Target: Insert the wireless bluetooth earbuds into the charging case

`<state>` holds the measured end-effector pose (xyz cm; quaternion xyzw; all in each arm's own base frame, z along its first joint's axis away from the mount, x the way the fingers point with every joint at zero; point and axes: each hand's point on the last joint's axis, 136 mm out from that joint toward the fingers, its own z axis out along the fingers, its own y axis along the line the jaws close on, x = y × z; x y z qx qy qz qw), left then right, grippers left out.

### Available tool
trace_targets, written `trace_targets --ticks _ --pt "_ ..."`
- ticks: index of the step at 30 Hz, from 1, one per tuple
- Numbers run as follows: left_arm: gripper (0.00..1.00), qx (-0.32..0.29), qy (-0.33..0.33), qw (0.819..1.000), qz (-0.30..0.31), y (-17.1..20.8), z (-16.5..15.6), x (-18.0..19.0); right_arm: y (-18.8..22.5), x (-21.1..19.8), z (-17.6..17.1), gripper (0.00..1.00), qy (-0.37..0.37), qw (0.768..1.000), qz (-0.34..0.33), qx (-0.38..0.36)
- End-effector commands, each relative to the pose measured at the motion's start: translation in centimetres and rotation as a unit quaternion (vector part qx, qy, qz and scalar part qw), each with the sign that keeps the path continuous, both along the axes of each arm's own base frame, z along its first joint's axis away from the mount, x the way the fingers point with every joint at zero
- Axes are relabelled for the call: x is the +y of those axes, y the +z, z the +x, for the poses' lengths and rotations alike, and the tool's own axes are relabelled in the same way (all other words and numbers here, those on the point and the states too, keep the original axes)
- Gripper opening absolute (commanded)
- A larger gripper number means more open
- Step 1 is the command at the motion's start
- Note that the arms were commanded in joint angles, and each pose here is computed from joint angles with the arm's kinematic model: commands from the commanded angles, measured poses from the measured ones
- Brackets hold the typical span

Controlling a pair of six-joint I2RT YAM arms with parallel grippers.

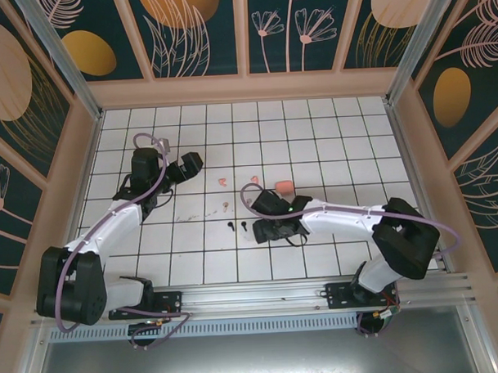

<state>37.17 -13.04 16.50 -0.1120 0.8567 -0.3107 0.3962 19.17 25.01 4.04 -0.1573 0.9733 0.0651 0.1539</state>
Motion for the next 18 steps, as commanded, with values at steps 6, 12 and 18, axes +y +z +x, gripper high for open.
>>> trace_targets --ticks 6,12,18 --pt "0.99 -0.026 -0.030 0.999 -0.004 1.9 0.5 -1.1 -0.9 0.1 0.0 0.85 0.059 0.996 -0.060 0.019" --pt "0.99 -0.029 -0.033 0.999 -0.005 2.1 0.7 -1.2 -1.4 -0.1 0.2 0.83 0.062 0.996 -0.063 0.026" --pt "0.99 -0.027 -0.034 0.999 -0.001 1.9 0.6 -1.2 -1.9 -0.6 0.5 0.77 0.053 0.996 -0.057 0.031"
